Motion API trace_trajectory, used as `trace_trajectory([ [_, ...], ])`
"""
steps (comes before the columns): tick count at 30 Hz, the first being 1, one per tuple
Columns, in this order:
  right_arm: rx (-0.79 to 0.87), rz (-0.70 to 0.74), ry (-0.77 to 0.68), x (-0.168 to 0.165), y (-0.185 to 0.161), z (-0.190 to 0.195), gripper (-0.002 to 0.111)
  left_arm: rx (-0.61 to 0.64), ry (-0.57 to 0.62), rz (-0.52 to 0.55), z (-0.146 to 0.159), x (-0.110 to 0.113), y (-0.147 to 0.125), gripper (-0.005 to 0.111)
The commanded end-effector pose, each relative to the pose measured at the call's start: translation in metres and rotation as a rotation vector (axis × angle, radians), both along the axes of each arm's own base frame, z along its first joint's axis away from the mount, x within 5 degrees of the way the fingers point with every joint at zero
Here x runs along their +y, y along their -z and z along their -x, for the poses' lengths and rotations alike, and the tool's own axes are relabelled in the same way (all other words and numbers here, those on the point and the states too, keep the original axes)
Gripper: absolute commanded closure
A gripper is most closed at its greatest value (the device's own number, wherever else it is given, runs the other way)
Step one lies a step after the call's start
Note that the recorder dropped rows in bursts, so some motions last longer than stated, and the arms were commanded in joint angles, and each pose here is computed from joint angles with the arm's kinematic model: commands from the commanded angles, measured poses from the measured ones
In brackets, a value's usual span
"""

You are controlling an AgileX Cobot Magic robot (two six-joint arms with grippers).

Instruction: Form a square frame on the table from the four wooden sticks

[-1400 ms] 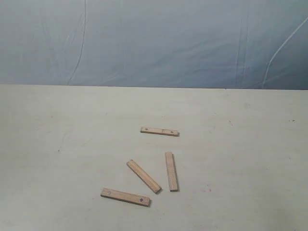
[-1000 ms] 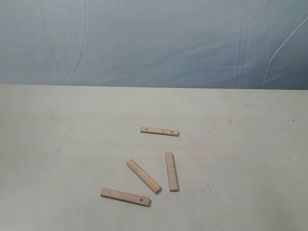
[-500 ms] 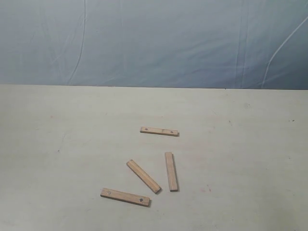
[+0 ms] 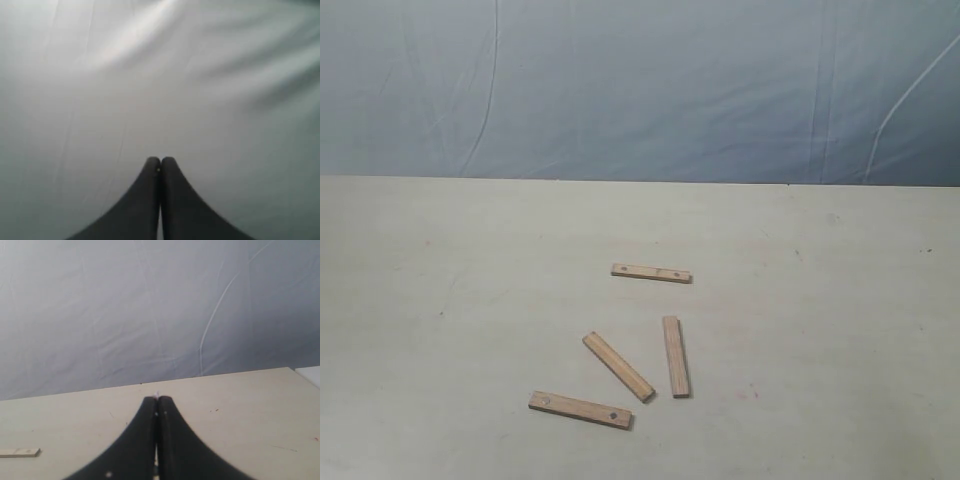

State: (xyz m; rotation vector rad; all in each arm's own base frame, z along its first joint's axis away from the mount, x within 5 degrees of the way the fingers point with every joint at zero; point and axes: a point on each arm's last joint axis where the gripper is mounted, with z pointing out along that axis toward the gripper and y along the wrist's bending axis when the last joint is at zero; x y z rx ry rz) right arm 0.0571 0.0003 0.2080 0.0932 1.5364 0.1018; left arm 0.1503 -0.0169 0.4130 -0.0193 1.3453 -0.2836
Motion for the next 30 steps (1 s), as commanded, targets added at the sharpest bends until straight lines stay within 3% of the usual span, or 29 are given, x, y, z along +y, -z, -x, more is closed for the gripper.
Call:
trace_trajectory([
  [1, -0.016, 0.002, 0.000, 0.000, -0.002, 0.001, 0.109, 0.406, -0.160, -0.159, -0.061, -0.007, 0.030, 0.107],
  [5, -0.016, -0.006, -0.001, 0.000, -0.002, 0.001, 0.109, 0.716, -0.198, -0.340, -0.096, -0.033, 0.055, 0.107],
  [9, -0.016, -0.006, -0.001, 0.000, -0.002, 0.001, 0.109, 0.972, -0.025, -0.384, -0.117, -0.074, 0.082, 0.101],
  [14, -0.016, -0.006, -0.001, 0.000, -0.002, 0.001, 0.109, 1.221, 0.176, -0.260, -0.132, -0.115, 0.132, 0.077],
  [19, -0.016, -0.006, -0.001, 0.000, -0.002, 0.001, 0.109, 1.415, 0.255, -0.086, -0.141, -0.143, 0.175, 0.047],
  [21, -0.016, -0.006, -0.001, 0.000, -0.002, 0.001, 0.109, 1.447, 0.328, -0.063, -0.143, -0.153, 0.187, 0.039],
  [30, -0.012, -0.002, -0.001, 0.000, -0.001, 0.001, 0.109, 1.540, 0.333, 0.073, -0.162, -0.197, 0.229, 0.037],
])
